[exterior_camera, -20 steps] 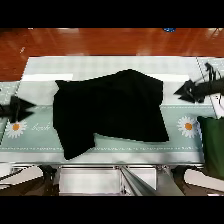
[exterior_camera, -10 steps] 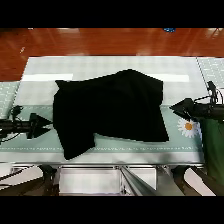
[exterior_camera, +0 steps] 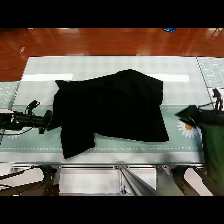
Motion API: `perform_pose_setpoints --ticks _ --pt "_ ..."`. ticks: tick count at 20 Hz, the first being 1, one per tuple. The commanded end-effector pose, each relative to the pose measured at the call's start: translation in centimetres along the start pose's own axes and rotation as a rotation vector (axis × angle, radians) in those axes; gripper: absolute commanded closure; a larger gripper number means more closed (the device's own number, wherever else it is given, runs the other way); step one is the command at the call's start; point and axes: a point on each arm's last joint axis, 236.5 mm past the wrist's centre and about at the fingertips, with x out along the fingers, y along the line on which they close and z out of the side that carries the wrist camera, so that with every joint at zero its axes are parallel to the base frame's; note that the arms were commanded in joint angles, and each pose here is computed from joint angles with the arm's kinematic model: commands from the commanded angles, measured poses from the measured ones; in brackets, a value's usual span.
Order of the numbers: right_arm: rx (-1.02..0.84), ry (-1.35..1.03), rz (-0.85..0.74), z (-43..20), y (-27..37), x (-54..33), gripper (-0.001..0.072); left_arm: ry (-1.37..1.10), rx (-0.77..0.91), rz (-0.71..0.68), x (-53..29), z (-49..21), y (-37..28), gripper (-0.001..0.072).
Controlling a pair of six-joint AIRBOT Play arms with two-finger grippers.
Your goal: Fold the shirts.
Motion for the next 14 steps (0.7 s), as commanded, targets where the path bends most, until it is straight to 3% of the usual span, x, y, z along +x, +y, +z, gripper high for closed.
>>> perform_pose_setpoints --ticks 1,3,14 --pt "0.122 0.099 -0.186 -3.8 -5.9 0.5 0.0305 -0.013 0.018 0.017 0.1 0.5 0.0 0.0679" --pt "0.132 0.151 -0.075 -5.8 -4.2 2.3 0.0305 -0.009 0.018 0.015 0.1 0.4 -0.1 0.0679" --pt "0.139 0.266 -0.073 -9.1 -4.0 6.5 0.0305 -0.018 0.025 0.019 0.1 0.6 0.0 0.0679"
